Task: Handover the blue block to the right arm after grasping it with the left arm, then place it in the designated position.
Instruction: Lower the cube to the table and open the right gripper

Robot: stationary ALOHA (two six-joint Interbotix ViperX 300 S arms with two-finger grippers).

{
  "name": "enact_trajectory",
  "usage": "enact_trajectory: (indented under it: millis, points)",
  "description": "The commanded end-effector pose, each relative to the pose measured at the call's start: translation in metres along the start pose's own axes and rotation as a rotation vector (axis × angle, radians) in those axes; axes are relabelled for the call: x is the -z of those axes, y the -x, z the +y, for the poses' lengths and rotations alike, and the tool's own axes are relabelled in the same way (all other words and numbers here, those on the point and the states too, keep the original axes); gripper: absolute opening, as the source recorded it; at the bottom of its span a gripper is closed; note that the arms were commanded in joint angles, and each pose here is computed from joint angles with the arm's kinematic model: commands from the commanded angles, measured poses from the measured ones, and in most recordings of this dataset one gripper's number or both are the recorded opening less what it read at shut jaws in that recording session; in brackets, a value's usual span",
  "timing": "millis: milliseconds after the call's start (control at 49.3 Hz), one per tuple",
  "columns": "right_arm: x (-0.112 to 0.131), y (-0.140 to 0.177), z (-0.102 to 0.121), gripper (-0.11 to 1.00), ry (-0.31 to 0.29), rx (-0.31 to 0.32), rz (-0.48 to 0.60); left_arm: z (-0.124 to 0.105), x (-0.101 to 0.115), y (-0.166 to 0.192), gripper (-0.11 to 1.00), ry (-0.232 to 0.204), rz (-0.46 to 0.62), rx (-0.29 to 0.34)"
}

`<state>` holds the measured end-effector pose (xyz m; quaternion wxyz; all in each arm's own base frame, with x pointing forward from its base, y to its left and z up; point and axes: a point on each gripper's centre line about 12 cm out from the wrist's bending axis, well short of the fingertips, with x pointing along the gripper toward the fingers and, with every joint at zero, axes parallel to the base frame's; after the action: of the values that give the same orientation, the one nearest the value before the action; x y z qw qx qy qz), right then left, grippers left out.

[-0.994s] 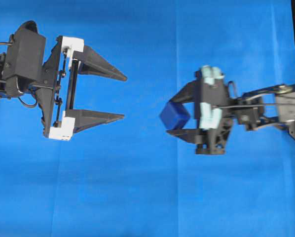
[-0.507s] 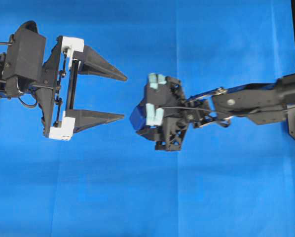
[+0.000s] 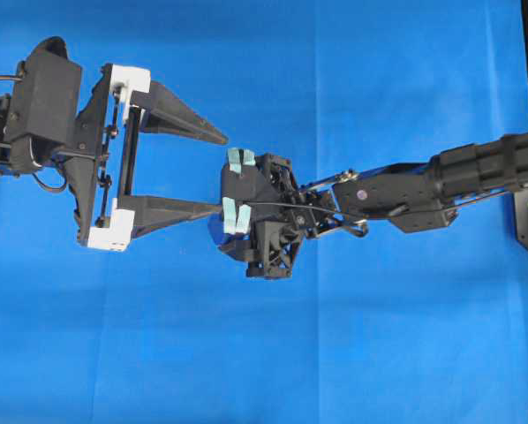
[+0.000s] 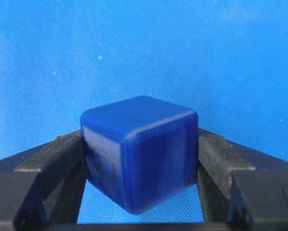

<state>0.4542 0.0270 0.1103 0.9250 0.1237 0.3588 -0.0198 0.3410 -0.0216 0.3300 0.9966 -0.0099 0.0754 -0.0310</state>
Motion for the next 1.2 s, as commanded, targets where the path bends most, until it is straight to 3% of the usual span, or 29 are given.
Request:
enact_trajectory:
  millis: [0, 791, 973, 1176]
  points:
    - [-0.0114, 0.0023, 0.006, 0.55, -0.004, -0.018, -0.034, 0.0016, -0.0179, 0.0084, 0.93, -0.002, -0.055, -0.005]
    - [-0.004, -0.005, 0.0087, 0.56, -0.003, -0.024, -0.018, 0.0036, -0.0185, 0.0084, 0.93, 0.0, -0.057, -0.011]
    - [-0.0048, -0.0055, 0.009, 0.94, -0.003, -0.026, -0.021, 0.0036, -0.0182, 0.0089, 0.93, 0.001, -0.056, -0.011]
    - [-0.0042, -0.006, 0.0088, 0.86, -0.002, -0.024, -0.018, 0.0047, -0.0176, 0.0089, 0.93, 0.002, -0.054, -0.014]
